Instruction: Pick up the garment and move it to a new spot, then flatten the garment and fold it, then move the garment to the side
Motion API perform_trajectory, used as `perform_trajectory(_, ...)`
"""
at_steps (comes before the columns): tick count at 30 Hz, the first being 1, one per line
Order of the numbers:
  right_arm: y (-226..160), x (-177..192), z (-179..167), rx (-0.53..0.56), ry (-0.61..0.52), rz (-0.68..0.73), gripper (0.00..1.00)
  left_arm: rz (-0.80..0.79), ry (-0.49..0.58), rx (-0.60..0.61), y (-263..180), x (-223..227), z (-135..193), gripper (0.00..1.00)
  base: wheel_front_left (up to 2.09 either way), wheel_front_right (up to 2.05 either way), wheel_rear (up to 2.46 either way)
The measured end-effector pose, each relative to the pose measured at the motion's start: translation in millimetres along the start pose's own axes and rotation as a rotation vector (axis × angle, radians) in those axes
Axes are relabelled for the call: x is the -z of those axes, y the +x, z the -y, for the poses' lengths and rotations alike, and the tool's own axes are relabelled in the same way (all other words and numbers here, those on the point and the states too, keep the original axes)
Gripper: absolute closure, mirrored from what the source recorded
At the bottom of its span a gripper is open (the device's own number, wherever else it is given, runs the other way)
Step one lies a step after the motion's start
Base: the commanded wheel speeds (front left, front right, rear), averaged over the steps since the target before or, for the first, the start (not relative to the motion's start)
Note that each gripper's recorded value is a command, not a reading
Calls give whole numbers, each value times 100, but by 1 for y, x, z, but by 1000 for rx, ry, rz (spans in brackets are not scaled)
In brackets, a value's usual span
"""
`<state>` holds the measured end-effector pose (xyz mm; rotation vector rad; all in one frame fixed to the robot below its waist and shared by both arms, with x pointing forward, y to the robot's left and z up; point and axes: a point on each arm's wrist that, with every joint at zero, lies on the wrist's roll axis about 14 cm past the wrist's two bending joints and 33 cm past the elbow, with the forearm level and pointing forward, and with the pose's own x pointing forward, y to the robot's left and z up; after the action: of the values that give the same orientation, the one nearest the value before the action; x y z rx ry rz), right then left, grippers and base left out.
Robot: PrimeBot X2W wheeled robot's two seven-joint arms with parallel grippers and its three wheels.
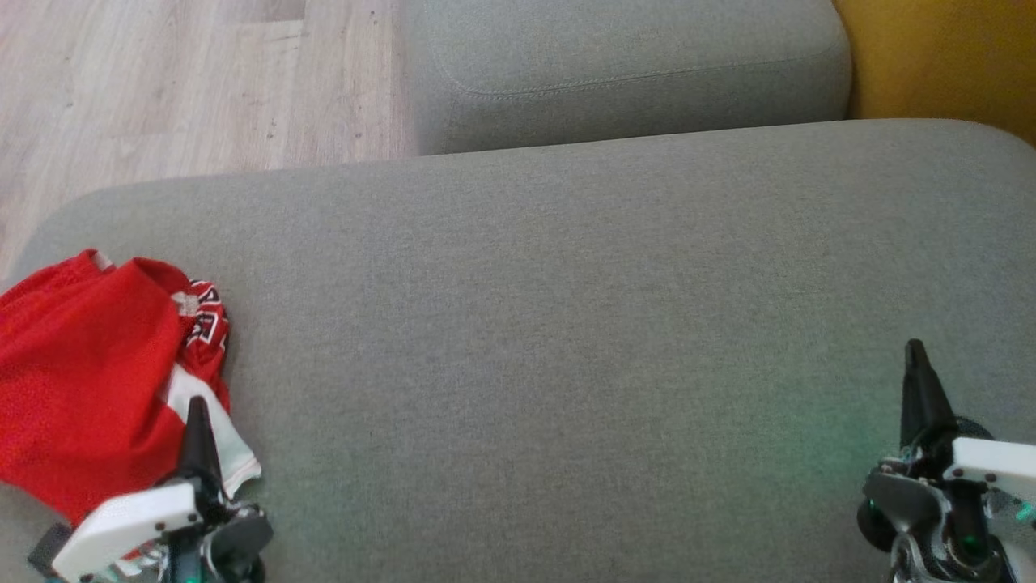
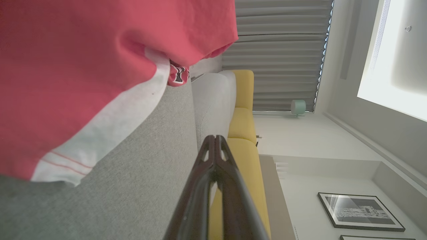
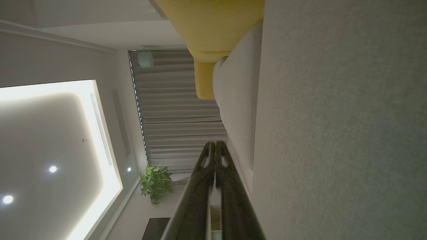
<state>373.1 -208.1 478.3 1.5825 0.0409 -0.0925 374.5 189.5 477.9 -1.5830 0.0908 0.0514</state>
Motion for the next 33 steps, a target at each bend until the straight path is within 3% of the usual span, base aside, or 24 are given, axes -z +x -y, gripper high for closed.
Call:
perform_trajectory(4,-12,0,30,90,9,4,0,-2,-8,-86,-10,2,-29,0,0,0,0)
perform_trajectory(5,-17,0,41,122,12,6,100,-1,-11,-116,-15,2,-39,100,0,0,0)
perform_trajectory(6,-23,-1,52,155,15,8,0,0,-15,-148,-21,2,-49,0,0,0,0)
perform_trajectory(9,-34,0,66,200,17,9,0,4,-19,-194,-31,3,-64,0,0,0,0)
perform_trajectory(17,-29,7,61,184,-30,-7,0,4,44,-175,-27,3,-57,0,0,0,0)
perform_trajectory(33,-25,12,49,149,-263,-28,0,-22,284,-150,-23,12,-44,0,0,0,0)
